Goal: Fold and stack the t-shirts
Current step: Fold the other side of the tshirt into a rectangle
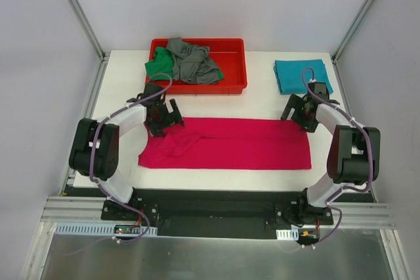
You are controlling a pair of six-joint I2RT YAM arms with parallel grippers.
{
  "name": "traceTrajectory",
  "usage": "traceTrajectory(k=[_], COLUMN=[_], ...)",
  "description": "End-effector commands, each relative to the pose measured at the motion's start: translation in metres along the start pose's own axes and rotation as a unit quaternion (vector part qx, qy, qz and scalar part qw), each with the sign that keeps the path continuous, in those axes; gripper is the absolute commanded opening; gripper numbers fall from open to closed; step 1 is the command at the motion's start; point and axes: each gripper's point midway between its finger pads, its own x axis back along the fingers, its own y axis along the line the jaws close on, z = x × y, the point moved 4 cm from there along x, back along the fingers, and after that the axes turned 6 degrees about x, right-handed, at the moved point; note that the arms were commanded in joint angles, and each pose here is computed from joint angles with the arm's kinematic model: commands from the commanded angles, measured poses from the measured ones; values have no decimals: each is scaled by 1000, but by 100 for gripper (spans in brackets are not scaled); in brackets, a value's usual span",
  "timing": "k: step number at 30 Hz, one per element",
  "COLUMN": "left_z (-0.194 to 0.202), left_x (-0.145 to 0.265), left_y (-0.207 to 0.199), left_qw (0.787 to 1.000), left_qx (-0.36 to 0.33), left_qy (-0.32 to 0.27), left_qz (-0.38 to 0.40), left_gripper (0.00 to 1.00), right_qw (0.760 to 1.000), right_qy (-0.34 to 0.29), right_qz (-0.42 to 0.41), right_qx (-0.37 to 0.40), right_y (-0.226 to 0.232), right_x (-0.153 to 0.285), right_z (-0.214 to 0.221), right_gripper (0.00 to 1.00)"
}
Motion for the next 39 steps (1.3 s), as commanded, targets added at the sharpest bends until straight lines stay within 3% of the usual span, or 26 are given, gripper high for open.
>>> traceTrajectory(k=[1, 3, 5, 9, 12, 15, 18, 24, 29, 34, 39], left_z=[13, 23, 33, 49, 49, 48, 48, 49, 51, 54, 55], left_x=[25, 36, 49, 62, 65, 62, 61, 59, 53, 49, 49], left_y=[31, 47, 55, 70, 85, 101, 98, 106, 110, 112, 114], left_qw=[998, 996, 996, 994, 990, 985, 986, 984, 985, 986, 985], left_qx=[-2, 4, 8, 34, 62, 105, 125, 142, 144, 144, 145], left_qy=[-46, -62, -72, -89, -110, -120, -104, -108, -94, -85, -86], left_qz=[-45, -64, -58, -54, -69, -72, -18, -11, -17, -21, -25], left_gripper=[99, 99, 99, 99, 99, 99, 99, 99, 99, 99, 99], right_qw=[997, 991, 967, 868, 789, 736, 697, 653, 639, 643, 644], right_qy=[-54, -63, -73, -95, -105, -88, -53, -27, -10, 5, 5], right_qz=[-18, -60, -138, -289, -381, -432, -466, -497, -498, -479, -461], right_qx=[52, 98, 200, 392, 471, 514, 542, 570, 586, 598, 611], right_y=[14, 38, 77, 171, 232, 283, 325, 381, 394, 398, 401], right_x=[39, 51, 65, 99, 118, 121, 112, 96, 78, 58, 47], right_z=[-3, 11, 36, 100, 141, 170, 198, 227, 242, 246, 248], right_gripper=[96, 96, 96, 96, 96, 99, 92, 72, 65, 52, 51])
